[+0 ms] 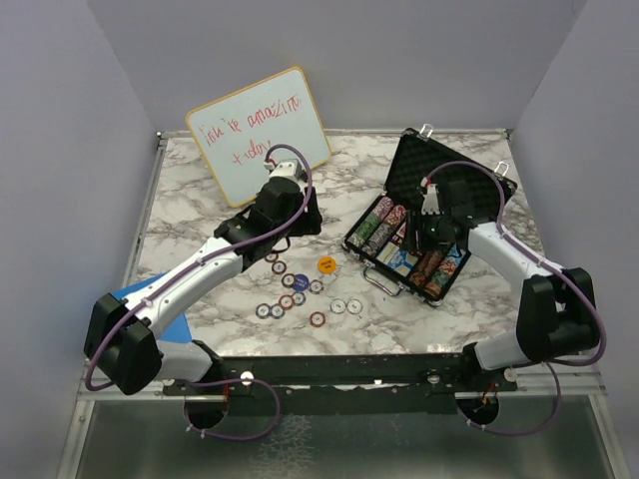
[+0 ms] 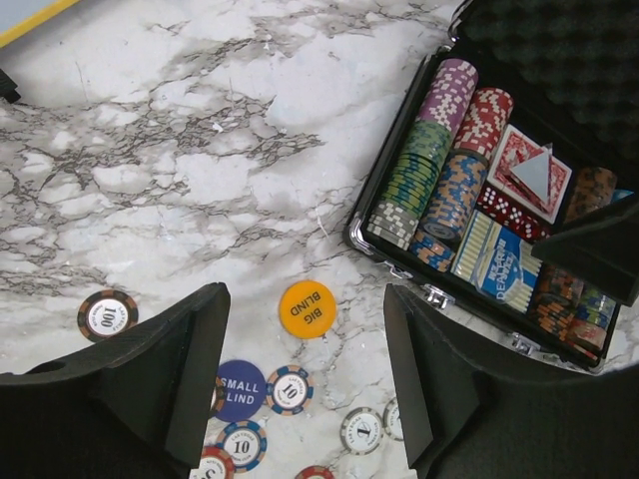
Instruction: Pack up texas hold em set
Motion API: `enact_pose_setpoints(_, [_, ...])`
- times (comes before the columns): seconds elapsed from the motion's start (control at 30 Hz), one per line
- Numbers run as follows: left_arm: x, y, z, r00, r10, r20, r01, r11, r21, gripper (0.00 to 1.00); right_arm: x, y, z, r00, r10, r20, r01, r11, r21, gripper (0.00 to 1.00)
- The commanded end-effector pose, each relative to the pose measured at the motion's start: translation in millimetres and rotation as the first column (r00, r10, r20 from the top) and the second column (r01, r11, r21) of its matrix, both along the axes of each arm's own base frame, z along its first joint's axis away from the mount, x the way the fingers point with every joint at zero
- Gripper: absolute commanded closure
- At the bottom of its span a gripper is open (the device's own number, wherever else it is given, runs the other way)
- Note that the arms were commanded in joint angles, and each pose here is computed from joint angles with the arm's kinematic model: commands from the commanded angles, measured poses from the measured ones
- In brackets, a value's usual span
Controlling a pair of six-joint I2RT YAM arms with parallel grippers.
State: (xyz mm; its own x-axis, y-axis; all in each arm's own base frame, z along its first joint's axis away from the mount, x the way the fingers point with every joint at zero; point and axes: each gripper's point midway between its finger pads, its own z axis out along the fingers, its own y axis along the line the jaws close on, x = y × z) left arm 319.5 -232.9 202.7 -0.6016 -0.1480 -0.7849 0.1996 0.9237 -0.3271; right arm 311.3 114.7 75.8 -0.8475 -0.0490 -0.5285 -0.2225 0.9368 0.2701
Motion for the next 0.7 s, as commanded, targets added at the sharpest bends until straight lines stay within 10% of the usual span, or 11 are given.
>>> enact_pose_setpoints(0.0, [0.4,8.6,-10.0,1.000,0.008,-0.010,-0.008,0.999,0.039,0.30,21.2,1.3,6.1,0.997,0.044,0.064,-0.042,0.999,-0.035,0.41])
enact_pose_setpoints(0.67, [-0.8,9.4,-28.3,0.999,0.008,-0.047,-0.005,0.998,0.057,0.30,24.7,1.8,-33.6,0.999,0.043,-0.034,-0.045,0.997,-0.056,0.55])
